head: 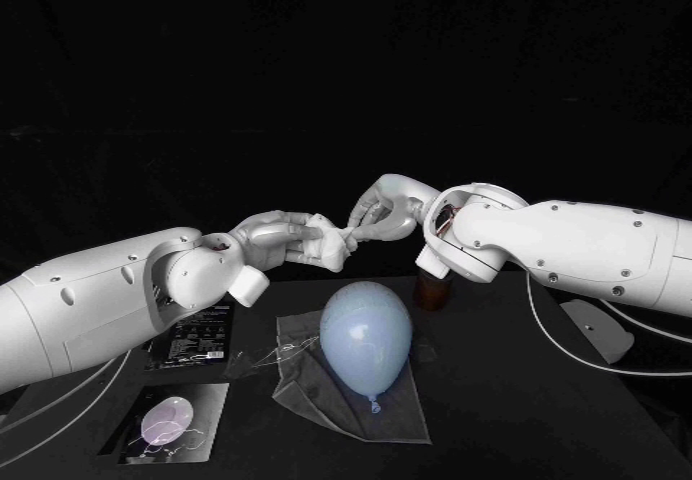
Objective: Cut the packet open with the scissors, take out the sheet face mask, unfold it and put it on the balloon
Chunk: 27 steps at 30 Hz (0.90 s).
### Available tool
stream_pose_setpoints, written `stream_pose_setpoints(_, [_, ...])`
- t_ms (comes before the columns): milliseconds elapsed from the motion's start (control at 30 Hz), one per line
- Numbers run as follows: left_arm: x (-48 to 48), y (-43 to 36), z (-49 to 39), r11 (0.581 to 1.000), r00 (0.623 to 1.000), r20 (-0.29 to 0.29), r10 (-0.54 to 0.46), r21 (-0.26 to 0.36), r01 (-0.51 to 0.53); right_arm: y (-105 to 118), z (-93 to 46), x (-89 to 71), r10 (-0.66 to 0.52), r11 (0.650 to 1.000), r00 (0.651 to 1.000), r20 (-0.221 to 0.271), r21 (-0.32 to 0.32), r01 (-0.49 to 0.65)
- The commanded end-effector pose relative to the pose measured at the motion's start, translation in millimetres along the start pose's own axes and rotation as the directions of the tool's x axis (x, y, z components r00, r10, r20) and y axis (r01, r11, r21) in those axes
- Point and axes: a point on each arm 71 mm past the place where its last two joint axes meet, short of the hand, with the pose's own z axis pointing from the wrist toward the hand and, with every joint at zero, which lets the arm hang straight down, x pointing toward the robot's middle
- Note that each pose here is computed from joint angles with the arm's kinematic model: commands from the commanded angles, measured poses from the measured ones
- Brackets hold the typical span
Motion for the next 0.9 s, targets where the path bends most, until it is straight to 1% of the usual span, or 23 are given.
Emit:
stream_pose_setpoints(33, [3.5,-1.9,0.3,0.999,0.999,-0.04,-0.034,0.012,0.034,-0.6,0.3,-1.1,0.0,1.0,1.0,-0.003,-0.006,0.0])
stream_pose_setpoints(433, [0.2,-1.9,-1.9,0.998,0.998,-0.033,-0.055,0.013,0.056,-6.7,-1.0,-5.8,-0.011,1.0,1.0,0.01,0.011,0.011])
stream_pose_setpoints(767, [1.4,-1.8,-3.2,0.997,0.994,-0.084,-0.075,0.012,0.077,-7.6,-1.3,-7.2,-0.013,1.0,1.0,0.019,0.011,0.013])
stream_pose_setpoints(900, [1.3,-1.6,-3.5,0.997,0.992,-0.095,-0.079,0.009,0.08,-7.5,-1.8,-7.1,-0.014,1.0,1.0,0.019,0.009,0.014])
